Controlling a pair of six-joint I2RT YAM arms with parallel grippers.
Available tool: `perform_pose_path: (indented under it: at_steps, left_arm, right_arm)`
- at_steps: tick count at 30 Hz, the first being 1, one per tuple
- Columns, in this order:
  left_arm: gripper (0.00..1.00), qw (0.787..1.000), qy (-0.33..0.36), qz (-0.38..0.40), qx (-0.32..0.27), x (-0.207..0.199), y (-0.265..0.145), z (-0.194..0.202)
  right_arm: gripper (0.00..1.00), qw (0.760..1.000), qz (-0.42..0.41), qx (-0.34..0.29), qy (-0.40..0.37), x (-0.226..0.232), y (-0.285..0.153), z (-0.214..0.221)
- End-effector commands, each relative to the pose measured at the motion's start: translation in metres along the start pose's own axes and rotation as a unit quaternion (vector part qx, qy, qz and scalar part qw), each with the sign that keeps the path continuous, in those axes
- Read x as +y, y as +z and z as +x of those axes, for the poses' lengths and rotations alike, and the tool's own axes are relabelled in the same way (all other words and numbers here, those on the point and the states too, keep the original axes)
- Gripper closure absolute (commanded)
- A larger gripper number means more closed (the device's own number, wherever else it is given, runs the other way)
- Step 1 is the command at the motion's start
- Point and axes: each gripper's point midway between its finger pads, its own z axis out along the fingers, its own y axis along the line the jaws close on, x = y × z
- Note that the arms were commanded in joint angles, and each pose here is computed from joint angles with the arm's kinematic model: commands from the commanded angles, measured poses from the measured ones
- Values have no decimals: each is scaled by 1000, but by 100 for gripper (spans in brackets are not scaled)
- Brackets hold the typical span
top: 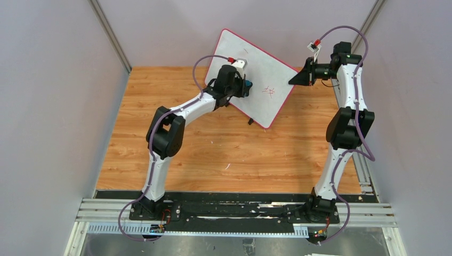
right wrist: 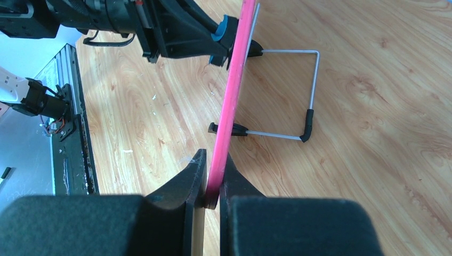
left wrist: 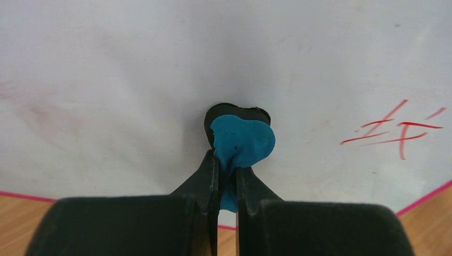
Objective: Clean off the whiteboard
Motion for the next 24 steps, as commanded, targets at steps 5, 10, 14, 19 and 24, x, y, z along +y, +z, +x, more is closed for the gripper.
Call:
perform_pose_path:
  at_steps: [5,10,14,19,24]
  left_arm:
    - [100,999,21,-29,-18,15,-7,-34]
    - [100,1000,14,3,-19,-16,2,-34]
    - [100,999,25,31,-12,-54,8,-25]
    - [100,998,32,62,-5,-95,11,-12]
    - [100,995,27,97,-1,-129,6,0]
  right_arm:
    - [99,999,-28,22,-17,18,20,10]
    - [99,999,-29,21,-16,19,20,10]
    - [99,999,-30,22,-16,20,20,10]
    - [99,999,-30,23,-14,20,21,11]
    - [99,999,-27,23,-18,19,20,9]
